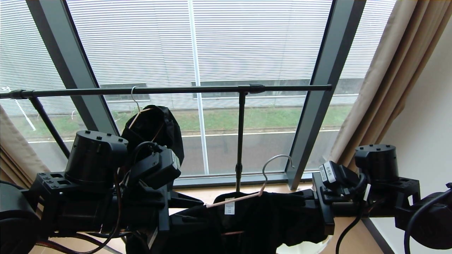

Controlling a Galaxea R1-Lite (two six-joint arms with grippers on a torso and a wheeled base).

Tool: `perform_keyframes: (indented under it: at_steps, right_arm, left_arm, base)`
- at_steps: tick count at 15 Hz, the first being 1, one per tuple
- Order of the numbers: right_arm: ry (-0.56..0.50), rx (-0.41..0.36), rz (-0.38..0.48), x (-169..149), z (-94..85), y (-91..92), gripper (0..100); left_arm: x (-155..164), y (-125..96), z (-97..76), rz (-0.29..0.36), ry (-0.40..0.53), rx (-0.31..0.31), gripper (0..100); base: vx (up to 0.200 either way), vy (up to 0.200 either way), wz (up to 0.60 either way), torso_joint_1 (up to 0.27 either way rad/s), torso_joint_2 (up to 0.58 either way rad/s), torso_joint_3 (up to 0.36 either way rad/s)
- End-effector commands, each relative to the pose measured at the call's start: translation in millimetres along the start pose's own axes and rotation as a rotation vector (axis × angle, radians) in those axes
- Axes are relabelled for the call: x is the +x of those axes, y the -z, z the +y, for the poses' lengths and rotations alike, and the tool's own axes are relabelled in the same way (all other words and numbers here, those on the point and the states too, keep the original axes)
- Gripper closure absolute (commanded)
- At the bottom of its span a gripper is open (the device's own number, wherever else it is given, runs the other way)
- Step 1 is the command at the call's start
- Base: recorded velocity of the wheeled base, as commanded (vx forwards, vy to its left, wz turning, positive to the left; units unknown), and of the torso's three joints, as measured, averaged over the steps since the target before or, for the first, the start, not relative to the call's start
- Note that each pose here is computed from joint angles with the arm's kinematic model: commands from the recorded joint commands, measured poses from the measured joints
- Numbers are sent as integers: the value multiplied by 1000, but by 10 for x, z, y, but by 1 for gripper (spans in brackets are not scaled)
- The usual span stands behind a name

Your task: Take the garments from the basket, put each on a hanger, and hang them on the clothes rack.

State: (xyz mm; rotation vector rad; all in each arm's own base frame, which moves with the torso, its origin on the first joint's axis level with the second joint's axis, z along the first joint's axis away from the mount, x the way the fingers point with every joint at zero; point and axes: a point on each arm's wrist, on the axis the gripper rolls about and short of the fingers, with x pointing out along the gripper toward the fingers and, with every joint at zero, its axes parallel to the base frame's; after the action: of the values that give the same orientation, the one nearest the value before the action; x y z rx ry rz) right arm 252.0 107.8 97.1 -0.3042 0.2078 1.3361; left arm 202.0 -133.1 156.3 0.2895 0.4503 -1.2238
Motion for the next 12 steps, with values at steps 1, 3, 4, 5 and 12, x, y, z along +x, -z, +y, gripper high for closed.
perform_keyframes:
  at_steps: [1, 3, 4, 5, 12]
  right_arm:
    - [0, -3, -2, 0, -3, -5, 100]
    - [1, -8, -4, -5, 1, -12, 100]
    - [3, -20, -4, -8, -2, -10, 100]
    - [5, -28, -3, -15, -4, -4, 100]
    - [17, -47, -5, -59, 2, -13, 0]
  left_arm:
    - [-8, -6, -2, -4, -2, 3, 100]
    - [-8, -6, -2, -3, -3, 3, 100]
    - [-15, -11, -6, -6, -4, 4, 100]
    - [-14, -7, -7, -5, -4, 3, 100]
    - [-121, -8, -66, -23, -18, 10, 100]
  base:
    - [0, 0, 0, 0, 0, 0]
    - [0, 0, 0, 0, 0, 0]
    - [0, 0, 0, 0, 0, 0]
    - [0, 0, 0, 0, 0, 0]
    - [0, 0, 0, 0, 0, 0]
